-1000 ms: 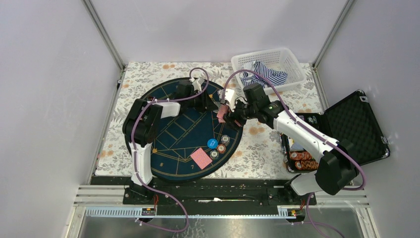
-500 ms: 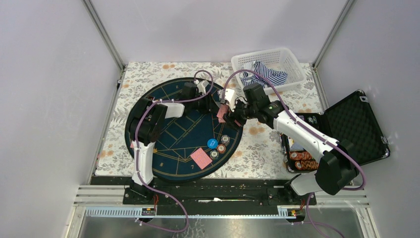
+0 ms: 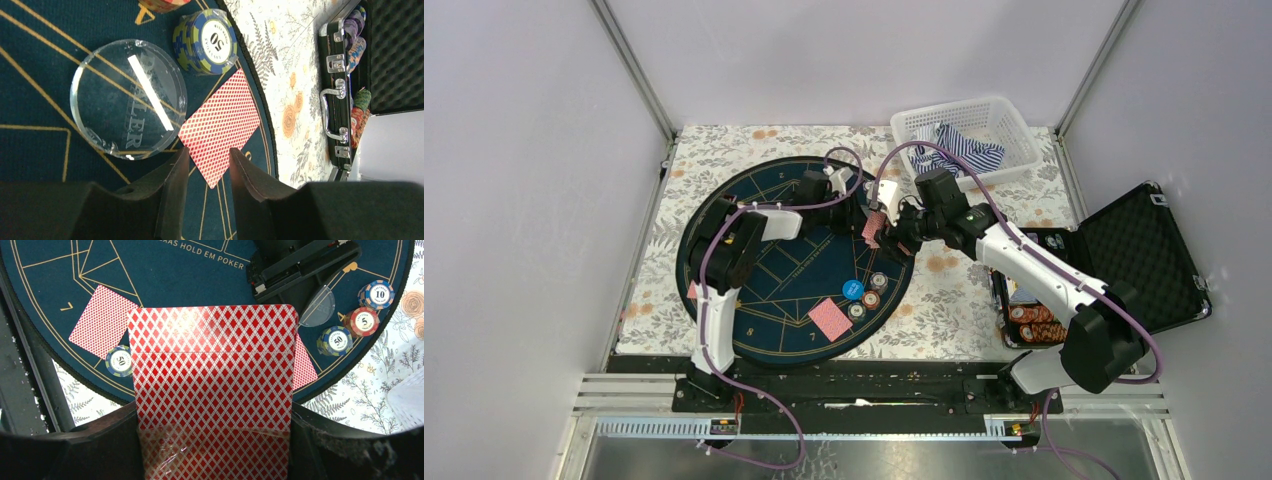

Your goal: Distribute texas hold em gaming equipment

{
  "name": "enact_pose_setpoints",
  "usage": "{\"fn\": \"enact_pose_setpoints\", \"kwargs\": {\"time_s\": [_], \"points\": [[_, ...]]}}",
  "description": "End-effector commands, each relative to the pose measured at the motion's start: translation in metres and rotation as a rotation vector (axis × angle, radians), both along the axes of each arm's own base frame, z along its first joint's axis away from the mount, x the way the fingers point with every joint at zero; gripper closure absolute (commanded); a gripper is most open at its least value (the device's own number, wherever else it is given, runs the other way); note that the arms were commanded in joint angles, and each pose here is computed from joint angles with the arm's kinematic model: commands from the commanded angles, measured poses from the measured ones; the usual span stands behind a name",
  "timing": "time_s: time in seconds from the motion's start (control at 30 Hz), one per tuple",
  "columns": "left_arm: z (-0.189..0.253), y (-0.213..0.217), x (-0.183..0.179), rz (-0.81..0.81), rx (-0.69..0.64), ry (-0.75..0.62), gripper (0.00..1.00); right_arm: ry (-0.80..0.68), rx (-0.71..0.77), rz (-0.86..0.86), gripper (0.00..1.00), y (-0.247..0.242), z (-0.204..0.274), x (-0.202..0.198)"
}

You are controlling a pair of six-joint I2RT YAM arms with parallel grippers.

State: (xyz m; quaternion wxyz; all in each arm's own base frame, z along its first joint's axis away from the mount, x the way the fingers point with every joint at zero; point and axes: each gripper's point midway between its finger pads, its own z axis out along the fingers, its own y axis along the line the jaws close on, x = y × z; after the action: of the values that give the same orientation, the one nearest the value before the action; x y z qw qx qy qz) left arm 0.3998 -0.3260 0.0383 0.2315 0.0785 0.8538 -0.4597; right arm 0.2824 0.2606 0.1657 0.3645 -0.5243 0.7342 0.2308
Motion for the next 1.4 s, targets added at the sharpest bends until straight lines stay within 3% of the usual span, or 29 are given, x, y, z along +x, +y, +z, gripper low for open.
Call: {"fn": "enact_pose_setpoints", "kwargs": {"time_s": [0.0,0.3,0.47,0.77,1.13,1.37], "points": [[0.048,0.012,0.004,-0.003,-0.035,-0.104,0.58,-0.077,0.048,-0.002,1.0,0.002,0.023,0.008],[0.149,0.082,-0.041,-0.07,-0.122,-0.19,0.47,-0.043,0.068,0.047,1.0,0.008,0.02,-0.002],[0.181,0.084,-0.091,-0.183,-0.208,-0.19,0.44,-0.045,0.072,0.069,1.0,0.015,0.022,-0.004],[0.192,0.057,-0.138,-0.32,-0.261,-0.134,0.32,-0.058,0.031,0.112,1.0,0.027,0.012,-0.018],[0.18,0.046,-0.153,-0.37,-0.272,-0.081,0.34,-0.052,0.024,0.136,1.0,0.034,0.006,-0.024],[0.194,0.061,-0.14,-0.289,-0.318,-0.119,0.36,-0.056,0.018,0.129,1.0,0.032,0.004,-0.023]]}}
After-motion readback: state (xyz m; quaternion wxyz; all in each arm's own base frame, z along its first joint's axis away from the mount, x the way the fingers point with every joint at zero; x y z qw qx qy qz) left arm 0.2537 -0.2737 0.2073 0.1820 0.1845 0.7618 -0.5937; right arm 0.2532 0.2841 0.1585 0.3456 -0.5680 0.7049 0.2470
